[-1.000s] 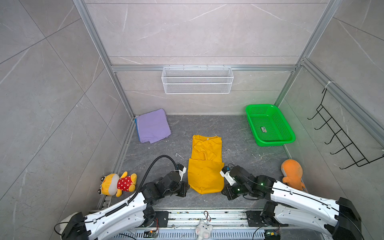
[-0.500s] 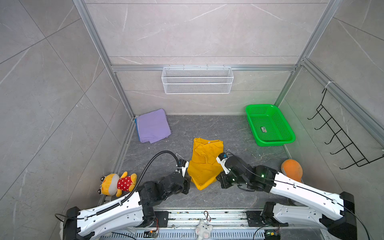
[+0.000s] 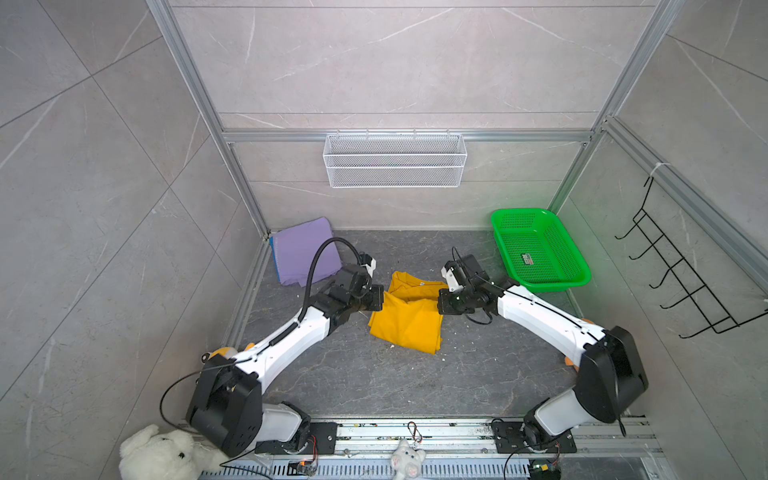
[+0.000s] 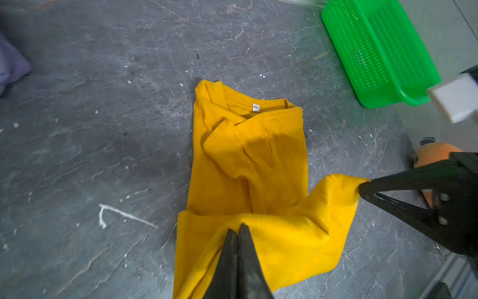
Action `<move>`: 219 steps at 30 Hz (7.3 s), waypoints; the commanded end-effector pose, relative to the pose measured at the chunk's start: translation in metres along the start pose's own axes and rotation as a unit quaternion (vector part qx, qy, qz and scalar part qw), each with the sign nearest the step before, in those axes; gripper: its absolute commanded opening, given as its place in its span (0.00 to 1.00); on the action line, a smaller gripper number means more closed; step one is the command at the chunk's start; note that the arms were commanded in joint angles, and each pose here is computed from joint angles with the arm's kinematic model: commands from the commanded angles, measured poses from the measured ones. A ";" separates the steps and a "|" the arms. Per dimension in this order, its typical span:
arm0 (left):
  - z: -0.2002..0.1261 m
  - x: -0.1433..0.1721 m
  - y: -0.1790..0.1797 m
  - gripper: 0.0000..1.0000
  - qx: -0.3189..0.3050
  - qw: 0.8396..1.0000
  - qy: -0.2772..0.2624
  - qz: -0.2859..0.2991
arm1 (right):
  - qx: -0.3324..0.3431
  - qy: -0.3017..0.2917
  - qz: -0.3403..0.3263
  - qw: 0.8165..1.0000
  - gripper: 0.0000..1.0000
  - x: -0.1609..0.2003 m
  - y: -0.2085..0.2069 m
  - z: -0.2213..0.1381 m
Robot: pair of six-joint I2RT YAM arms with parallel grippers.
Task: Fold and stack t-shirts
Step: Fold the T-shirt at the center of the table, then smooth out the T-shirt at the center of the table.
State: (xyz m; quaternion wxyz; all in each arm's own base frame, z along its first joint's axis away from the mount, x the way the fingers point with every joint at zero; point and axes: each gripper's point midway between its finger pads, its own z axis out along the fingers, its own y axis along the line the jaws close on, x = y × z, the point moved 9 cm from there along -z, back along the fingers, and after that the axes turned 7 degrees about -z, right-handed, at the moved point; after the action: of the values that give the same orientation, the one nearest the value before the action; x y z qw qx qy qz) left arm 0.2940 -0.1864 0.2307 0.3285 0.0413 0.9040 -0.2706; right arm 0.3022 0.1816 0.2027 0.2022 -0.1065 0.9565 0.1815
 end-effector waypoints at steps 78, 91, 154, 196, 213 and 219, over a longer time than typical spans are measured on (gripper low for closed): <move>0.052 -0.076 0.050 1.00 0.118 0.990 0.000 -0.075 | -0.102 -0.028 0.147 0.983 0.00 -0.008 -0.034 0.079; 0.040 -0.053 0.053 1.00 0.122 0.989 0.015 -0.084 | -0.101 -0.110 0.144 0.978 0.00 -0.036 -0.018 0.018; 0.064 -0.016 0.069 1.00 0.119 0.985 0.059 -0.108 | -0.098 -0.037 0.020 0.994 0.00 -0.109 -0.054 0.010; 0.052 -0.029 0.086 1.00 0.021 0.990 0.018 -0.139 | -0.058 -0.028 0.074 0.995 0.00 -0.086 -0.008 0.071; 0.049 -0.034 0.091 1.00 0.024 0.989 0.012 -0.143 | -0.043 -0.097 0.138 0.985 0.00 -0.046 -0.005 0.014; 0.051 -0.036 0.090 1.00 0.030 0.989 0.016 -0.143 | 0.026 -0.067 0.213 0.974 0.00 0.029 -0.041 0.036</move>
State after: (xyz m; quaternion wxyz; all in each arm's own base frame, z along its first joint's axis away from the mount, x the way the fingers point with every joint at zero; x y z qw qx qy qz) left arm 0.3681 -0.1320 0.1560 0.2495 -0.0809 0.9095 -0.3225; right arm 0.3122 0.1674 0.1642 0.2222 0.0649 0.9446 0.2327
